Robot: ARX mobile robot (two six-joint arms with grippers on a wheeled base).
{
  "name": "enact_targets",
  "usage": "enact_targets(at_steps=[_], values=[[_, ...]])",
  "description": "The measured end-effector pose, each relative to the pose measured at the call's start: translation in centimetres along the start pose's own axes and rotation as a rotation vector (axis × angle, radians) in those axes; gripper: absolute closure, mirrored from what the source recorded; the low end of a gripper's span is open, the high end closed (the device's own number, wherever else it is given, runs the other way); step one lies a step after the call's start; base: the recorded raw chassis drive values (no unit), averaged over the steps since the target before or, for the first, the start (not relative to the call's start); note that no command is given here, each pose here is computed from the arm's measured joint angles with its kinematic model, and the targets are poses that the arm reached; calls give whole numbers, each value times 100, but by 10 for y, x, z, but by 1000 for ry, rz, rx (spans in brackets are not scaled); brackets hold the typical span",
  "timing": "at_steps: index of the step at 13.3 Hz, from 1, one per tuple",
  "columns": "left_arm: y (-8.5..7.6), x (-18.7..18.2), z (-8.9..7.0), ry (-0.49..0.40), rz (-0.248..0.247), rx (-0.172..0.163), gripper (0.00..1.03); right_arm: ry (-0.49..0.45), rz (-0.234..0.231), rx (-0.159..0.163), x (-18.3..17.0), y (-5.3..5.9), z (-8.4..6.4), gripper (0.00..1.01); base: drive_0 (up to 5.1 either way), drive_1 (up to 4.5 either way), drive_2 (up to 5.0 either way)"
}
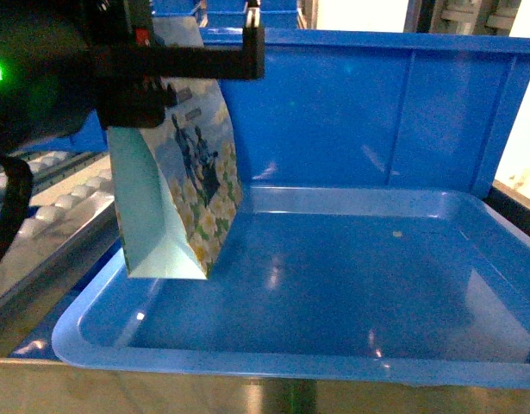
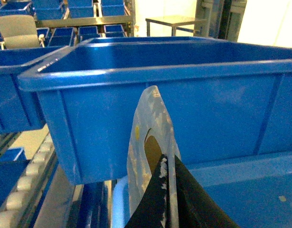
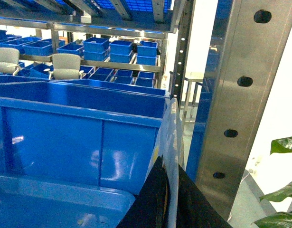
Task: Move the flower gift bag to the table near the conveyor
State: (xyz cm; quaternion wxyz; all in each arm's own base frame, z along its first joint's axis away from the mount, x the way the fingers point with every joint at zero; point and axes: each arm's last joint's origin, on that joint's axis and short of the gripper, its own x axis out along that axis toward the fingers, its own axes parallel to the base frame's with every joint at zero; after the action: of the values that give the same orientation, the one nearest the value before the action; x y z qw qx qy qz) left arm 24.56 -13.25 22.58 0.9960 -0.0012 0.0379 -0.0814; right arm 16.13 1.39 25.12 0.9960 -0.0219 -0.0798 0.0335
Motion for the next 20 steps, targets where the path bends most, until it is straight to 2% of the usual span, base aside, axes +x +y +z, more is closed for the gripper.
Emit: enact_targets(at_steps=[2,3,6,9,11,14,20], values=[[7,-7,11,-39,32,6,101,0,0,0,0,0,0,98,0,0,0],[10,-11,16,-57,41,21,101,0,0,0,0,0,0,98,0,0,0],[17,-34,35,-123,53,43,101,0,0,0,0,0,0,98,0,0,0],[28,-56,36,-143,66,80,101,0,0,0,0,0,0,98,0,0,0],[30,-59,38,-156,71,87,101,0,0,0,0,0,0,98,0,0,0],[28,-59,38,-155,58,89,101,2,-7,-1,0,-1,0,98,-496,250,250],[30,-59,38,-153,72,88,101,4,-4,-1,0,-1,-1,98,-460,168,367]])
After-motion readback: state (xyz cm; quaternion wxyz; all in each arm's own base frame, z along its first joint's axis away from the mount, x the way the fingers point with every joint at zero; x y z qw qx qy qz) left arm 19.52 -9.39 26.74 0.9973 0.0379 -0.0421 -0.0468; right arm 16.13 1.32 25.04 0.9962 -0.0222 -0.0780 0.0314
